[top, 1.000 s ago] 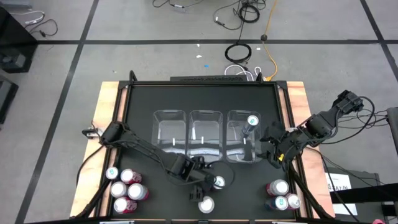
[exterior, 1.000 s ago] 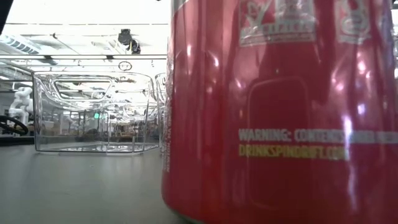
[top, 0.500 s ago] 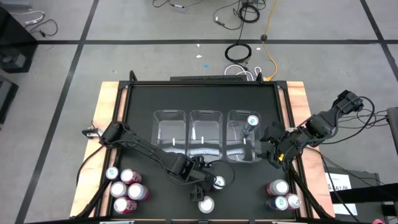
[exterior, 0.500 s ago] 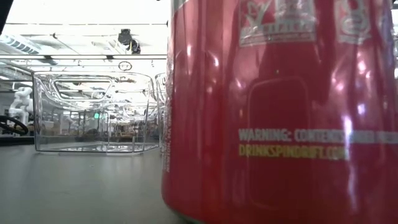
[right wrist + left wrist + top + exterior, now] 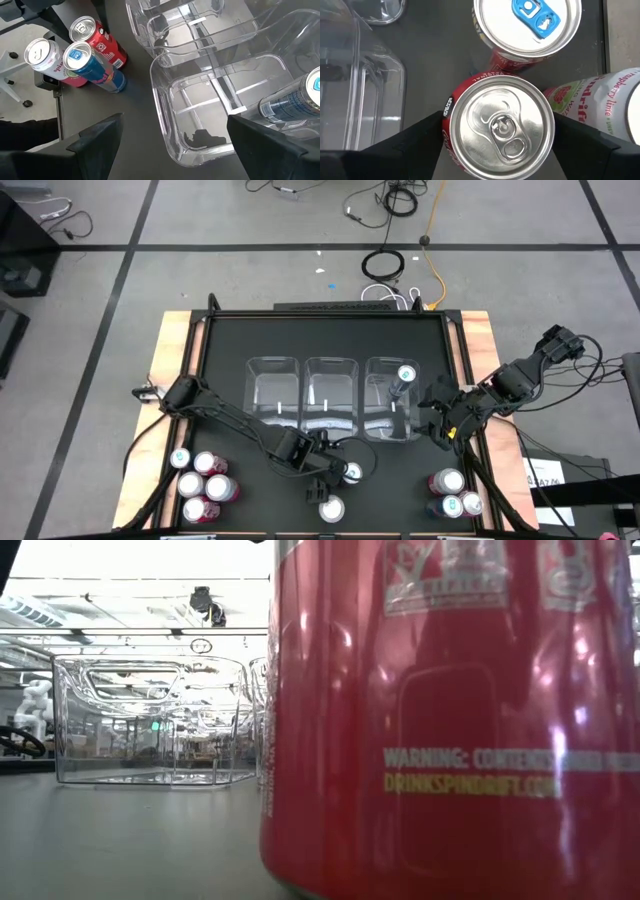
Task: Sort soda cans
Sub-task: Put the top center red soda can into the center transparent bin
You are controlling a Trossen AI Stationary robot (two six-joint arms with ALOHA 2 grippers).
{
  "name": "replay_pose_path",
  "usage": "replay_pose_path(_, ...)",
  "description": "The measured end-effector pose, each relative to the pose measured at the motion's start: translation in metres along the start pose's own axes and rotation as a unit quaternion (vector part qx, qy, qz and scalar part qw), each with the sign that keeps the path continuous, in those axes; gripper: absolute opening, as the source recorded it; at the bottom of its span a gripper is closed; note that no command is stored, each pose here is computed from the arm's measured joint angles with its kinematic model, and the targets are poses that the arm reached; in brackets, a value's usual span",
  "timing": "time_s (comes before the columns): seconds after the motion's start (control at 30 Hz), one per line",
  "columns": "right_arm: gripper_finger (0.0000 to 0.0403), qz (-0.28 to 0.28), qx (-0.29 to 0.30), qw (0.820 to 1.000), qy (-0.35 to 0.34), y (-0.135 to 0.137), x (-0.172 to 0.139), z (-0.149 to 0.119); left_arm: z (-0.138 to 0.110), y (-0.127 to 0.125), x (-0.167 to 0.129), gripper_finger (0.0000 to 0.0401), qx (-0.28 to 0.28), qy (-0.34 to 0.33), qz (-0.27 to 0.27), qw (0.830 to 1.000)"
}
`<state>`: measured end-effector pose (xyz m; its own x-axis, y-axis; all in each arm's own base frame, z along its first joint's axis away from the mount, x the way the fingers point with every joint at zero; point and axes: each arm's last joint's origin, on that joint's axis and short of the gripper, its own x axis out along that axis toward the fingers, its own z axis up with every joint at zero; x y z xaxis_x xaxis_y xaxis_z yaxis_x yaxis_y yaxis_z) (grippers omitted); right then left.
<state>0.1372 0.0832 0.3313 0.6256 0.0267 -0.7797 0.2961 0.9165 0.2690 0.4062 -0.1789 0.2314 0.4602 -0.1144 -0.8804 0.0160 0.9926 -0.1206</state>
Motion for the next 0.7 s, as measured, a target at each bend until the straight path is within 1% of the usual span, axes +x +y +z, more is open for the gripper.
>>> replay_pose_path(0.23,0.0350,0.000,0.001,1.000,0.000,0.000,0.000,0.000,0.000,0.001,-0.009,0.0335,-0.001,-0.003,0.001,1.000)
replay_pose_path(0.37,0.0350,0.000,0.000,1.000,0.000,0.000,0.000,0.000,0.004,0.003,-0.025,0.0335,-0.017,-0.022,-0.006,1.000)
replay_pose_path(0.5,0.0350,-0.002,-0.001,1.000,0.002,0.000,0.000,0.000,0.007,0.005,-0.044,0.0336,-0.020,-0.037,-0.012,0.999)
replay_pose_path(0.7,0.0350,-0.003,-0.002,1.000,0.003,-0.001,0.000,-0.001,0.009,0.017,-0.076,0.0336,-0.031,-0.056,-0.012,0.998)
